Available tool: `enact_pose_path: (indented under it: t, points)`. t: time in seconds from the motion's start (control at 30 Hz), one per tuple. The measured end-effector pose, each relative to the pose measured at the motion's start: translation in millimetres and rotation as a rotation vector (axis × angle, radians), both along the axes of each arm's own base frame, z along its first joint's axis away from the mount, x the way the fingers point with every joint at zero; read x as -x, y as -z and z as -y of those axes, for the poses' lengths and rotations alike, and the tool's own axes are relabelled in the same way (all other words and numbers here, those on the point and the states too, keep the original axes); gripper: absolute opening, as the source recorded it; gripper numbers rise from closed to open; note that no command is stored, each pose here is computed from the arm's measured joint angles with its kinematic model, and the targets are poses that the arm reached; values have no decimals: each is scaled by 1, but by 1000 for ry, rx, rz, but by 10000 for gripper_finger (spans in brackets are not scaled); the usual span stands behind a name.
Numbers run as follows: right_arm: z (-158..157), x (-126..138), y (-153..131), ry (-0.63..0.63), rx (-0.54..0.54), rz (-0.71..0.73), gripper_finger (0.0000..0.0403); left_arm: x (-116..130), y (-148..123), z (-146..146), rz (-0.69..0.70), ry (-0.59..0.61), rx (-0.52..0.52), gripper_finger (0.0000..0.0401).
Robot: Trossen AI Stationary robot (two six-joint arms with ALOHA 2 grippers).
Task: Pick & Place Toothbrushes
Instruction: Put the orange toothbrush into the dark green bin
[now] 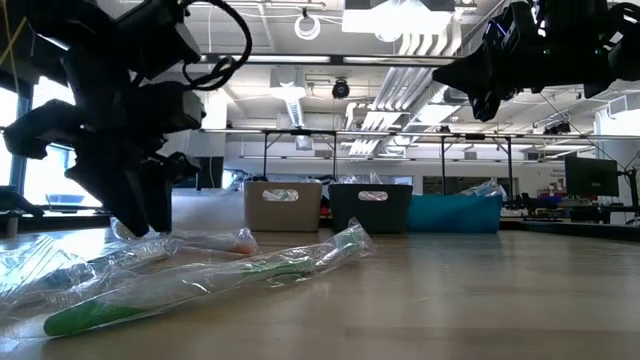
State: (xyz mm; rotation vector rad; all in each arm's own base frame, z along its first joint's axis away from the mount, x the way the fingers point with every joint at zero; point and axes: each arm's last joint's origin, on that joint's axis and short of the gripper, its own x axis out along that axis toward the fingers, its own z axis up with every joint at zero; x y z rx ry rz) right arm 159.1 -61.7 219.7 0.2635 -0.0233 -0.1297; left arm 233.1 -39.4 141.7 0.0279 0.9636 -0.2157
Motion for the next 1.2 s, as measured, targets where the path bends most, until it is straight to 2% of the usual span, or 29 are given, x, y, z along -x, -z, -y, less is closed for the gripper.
enact_pose_path:
  t: [0.33,0.97,1.2]
  points:
    - [0,0,0,0,0,0,2,-2,10,0,-46,-48,11,131]
    - [0,0,0,0,0,0,2,-2,11,0,-52,-47,15,129]
    - [0,0,0,0,0,-1,2,-2,11,0,-51,-50,10,79]
